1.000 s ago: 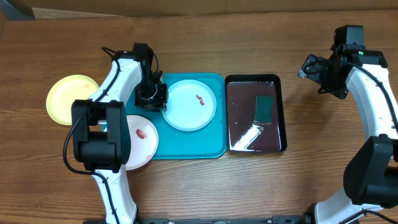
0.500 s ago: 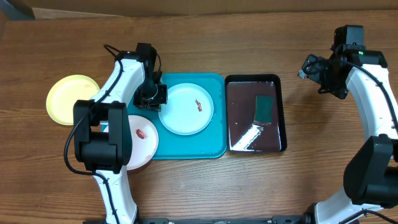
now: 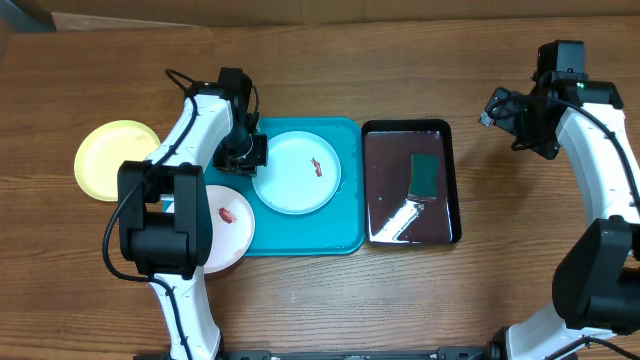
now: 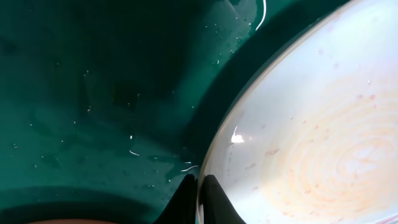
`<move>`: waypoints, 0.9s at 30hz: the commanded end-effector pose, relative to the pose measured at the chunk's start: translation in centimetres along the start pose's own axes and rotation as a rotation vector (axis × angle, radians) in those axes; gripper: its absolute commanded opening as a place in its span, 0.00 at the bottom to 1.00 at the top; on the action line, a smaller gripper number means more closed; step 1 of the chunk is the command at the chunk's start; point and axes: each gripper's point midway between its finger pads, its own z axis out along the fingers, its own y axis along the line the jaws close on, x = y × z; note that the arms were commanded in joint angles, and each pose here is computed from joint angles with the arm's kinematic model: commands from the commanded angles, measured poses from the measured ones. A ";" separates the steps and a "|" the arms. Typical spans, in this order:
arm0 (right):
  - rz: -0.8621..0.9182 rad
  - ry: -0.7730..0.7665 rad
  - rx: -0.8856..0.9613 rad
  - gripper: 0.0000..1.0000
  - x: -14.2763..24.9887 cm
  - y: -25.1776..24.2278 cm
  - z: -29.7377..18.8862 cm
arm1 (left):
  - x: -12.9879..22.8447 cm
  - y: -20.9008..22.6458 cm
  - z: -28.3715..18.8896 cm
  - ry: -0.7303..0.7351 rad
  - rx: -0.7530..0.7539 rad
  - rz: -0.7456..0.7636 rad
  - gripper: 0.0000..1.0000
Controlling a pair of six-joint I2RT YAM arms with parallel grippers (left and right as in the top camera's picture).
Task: Clean dirty plates on tray and stack at the side
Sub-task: 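Reach the right gripper into the black tray and grasp the green sponge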
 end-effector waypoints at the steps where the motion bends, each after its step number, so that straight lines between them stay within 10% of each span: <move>1: 0.005 -0.009 -0.009 1.00 -0.2 0.2 -0.3 | 0.4 0.3 -0.1 -0.002 -0.030 -0.019 0.07; 17: -0.175 0.360 -0.107 0.96 10.0 4.2 -1.8 | -0.1 -0.4 -0.1 -0.021 0.006 -0.020 0.04; 27: -0.415 0.270 0.021 0.92 12.3 7.6 -1.6 | -0.1 -0.4 -0.1 -0.021 0.006 -0.021 0.04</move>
